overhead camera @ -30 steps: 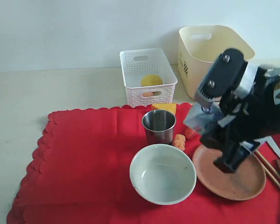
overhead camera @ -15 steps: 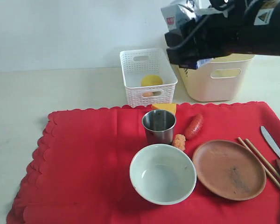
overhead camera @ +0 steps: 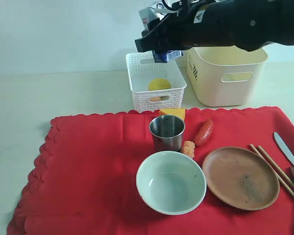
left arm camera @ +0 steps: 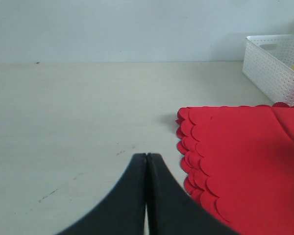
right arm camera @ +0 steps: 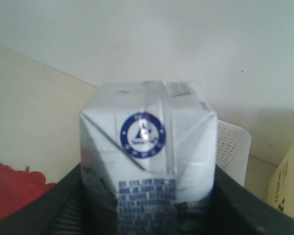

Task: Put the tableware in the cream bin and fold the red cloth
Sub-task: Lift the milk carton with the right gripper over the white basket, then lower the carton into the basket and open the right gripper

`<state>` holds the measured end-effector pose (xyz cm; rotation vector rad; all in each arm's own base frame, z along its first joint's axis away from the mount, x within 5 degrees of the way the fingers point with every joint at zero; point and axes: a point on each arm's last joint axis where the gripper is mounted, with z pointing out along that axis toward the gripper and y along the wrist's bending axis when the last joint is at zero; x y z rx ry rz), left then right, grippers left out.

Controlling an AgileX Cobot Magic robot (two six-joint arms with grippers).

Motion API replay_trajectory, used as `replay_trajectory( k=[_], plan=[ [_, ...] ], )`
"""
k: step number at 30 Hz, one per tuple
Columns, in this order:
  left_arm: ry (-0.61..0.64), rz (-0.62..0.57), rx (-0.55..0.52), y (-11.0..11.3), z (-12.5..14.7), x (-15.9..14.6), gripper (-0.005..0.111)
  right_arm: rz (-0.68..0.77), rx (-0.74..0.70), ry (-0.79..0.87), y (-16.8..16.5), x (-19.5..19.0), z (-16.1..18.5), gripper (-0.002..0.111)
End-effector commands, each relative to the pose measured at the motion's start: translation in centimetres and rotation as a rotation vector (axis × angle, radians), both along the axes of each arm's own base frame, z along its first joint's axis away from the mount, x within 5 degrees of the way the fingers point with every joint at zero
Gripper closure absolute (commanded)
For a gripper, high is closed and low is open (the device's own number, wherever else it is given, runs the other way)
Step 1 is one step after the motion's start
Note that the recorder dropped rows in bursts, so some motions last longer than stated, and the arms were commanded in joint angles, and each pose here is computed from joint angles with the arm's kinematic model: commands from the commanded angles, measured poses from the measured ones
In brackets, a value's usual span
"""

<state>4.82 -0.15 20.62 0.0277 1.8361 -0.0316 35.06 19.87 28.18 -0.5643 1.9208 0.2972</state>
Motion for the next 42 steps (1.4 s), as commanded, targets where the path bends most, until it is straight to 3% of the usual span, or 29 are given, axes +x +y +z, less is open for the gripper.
replay_trajectory(
  k=[1, 19, 31, 36, 39, 42],
  plan=[
    [-0.017, 0.0, -0.005, 0.0, 0.1, 0.0, 0.107, -0.061, 0.047, -0.018, -0.3, 3.5, -0.8, 0.108],
    [-0.017, 0.0, -0.005, 0.0, 0.1, 0.0, 0.107, -0.112, -0.012, 0.067, 0.7, 12.1, -9.0, 0.108],
    [-0.017, 0.0, -0.005, 0.0, 0.1, 0.0, 0.107, -0.111, -0.085, 0.113, 0.1, 13.7, -13.0, 0.107],
    [-0.017, 0.0, -0.005, 0.0, 0.1, 0.0, 0.107, -0.086, -0.14, 0.131, 0.1, 13.6, -14.0, 0.09],
    [-0.017, 0.0, -0.005, 0.0, 0.1, 0.0, 0.107, -0.086, -0.14, 0.131, 0.0, 13.6, -13.9, 0.071],
    [-0.017, 0.0, -0.005, 0.0, 0.1, 0.0, 0.107, -0.086, -0.133, 0.115, 0.0, 13.5, -12.7, 0.043]
  ],
)
